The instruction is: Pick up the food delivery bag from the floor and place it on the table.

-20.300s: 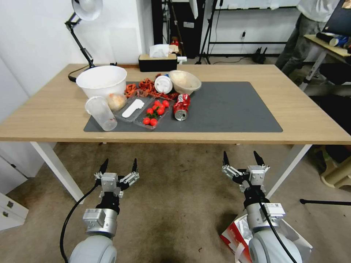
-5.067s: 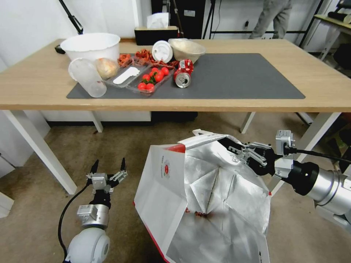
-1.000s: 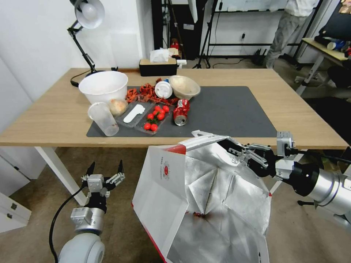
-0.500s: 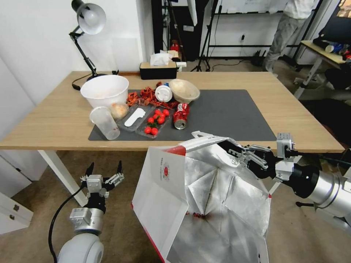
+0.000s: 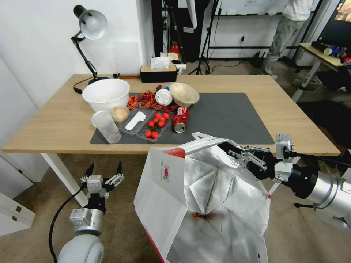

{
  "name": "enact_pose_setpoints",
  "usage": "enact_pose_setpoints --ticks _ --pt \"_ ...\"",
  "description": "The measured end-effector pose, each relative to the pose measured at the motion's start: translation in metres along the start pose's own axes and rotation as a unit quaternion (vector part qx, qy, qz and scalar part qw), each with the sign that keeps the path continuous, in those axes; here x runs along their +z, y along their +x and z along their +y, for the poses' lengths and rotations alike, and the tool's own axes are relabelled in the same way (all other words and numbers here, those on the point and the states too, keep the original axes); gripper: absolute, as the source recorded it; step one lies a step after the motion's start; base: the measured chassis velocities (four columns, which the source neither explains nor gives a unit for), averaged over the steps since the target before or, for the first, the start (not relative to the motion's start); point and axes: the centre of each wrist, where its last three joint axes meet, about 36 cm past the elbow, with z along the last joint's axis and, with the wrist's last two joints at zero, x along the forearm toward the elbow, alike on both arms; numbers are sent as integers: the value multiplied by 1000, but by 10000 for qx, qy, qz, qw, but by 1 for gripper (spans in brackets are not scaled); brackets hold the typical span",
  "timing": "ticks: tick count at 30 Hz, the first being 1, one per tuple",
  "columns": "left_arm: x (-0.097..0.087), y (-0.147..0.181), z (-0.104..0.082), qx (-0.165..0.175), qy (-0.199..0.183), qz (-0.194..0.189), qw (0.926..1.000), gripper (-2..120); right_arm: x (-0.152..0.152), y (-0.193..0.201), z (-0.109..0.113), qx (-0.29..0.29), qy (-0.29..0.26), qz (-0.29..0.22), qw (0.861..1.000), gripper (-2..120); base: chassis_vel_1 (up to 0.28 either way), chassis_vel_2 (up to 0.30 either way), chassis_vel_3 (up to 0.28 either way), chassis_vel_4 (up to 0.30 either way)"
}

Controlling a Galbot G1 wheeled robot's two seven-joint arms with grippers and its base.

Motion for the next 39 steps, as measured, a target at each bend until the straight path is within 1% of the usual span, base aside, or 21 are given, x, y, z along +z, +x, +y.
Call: enact_pose_setpoints --ticks 18,21,23,39 --pt "2 -2 -1 21 10 2 10000 100 3 1 -4 40 62 17 10000 0 0 0 0 0" --pt "3 -3 0 69 48 -63 9999 100 4 1 -4 44 67 17 10000 0 0 0 0 0" --pt "4 -3 0 188 80 -145 9997 100 4 1 -3 39 78 18 10000 0 0 0 0 0" --pt "5 -3 0 203 161 -203 9995 100 3 1 -3 25 165 39 9999 0 0 0 0 0"
